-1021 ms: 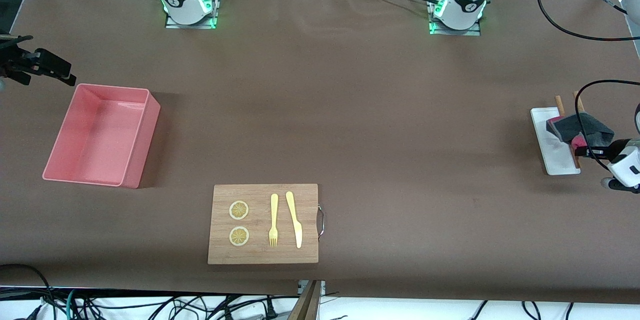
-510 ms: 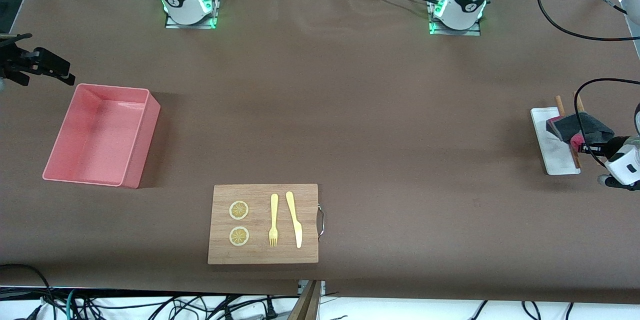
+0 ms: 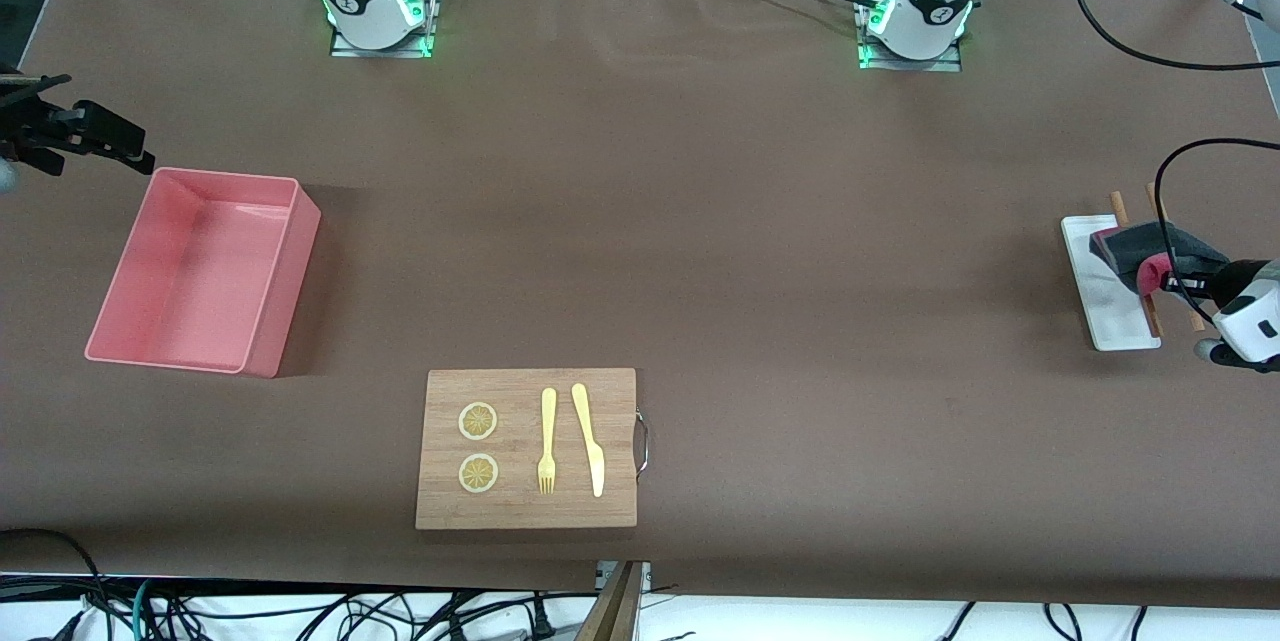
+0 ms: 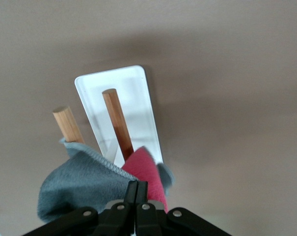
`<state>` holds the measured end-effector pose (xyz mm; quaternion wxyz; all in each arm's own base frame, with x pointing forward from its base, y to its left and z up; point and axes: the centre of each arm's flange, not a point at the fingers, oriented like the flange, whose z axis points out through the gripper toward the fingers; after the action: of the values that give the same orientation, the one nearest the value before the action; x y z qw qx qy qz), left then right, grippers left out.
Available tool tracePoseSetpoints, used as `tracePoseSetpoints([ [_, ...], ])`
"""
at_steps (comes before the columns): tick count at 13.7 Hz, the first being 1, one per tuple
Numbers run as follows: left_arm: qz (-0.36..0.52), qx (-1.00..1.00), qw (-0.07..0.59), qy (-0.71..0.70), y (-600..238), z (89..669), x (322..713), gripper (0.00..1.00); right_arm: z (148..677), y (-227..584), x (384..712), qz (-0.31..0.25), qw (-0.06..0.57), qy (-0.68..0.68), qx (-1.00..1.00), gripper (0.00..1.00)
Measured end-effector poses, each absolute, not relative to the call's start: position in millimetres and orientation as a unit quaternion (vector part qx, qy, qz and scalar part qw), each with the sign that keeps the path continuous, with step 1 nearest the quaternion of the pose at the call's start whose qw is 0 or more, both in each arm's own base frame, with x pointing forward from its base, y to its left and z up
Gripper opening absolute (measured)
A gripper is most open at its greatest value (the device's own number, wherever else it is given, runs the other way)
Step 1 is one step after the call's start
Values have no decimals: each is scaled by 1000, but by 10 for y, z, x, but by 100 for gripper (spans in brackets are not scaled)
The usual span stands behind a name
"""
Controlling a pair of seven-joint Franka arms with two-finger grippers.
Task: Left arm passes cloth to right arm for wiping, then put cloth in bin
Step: 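Lift the cloth with the left gripper while the right gripper approaches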
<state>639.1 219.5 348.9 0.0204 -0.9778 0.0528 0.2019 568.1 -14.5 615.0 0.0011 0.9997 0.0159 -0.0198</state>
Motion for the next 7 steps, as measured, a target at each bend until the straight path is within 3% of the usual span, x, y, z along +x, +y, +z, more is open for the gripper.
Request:
tracePoseSetpoints([
  [7, 199, -972, 15, 122, 852, 4771, 6577, 2, 5887, -143, 5787, -45, 1, 16, 999, 100],
])
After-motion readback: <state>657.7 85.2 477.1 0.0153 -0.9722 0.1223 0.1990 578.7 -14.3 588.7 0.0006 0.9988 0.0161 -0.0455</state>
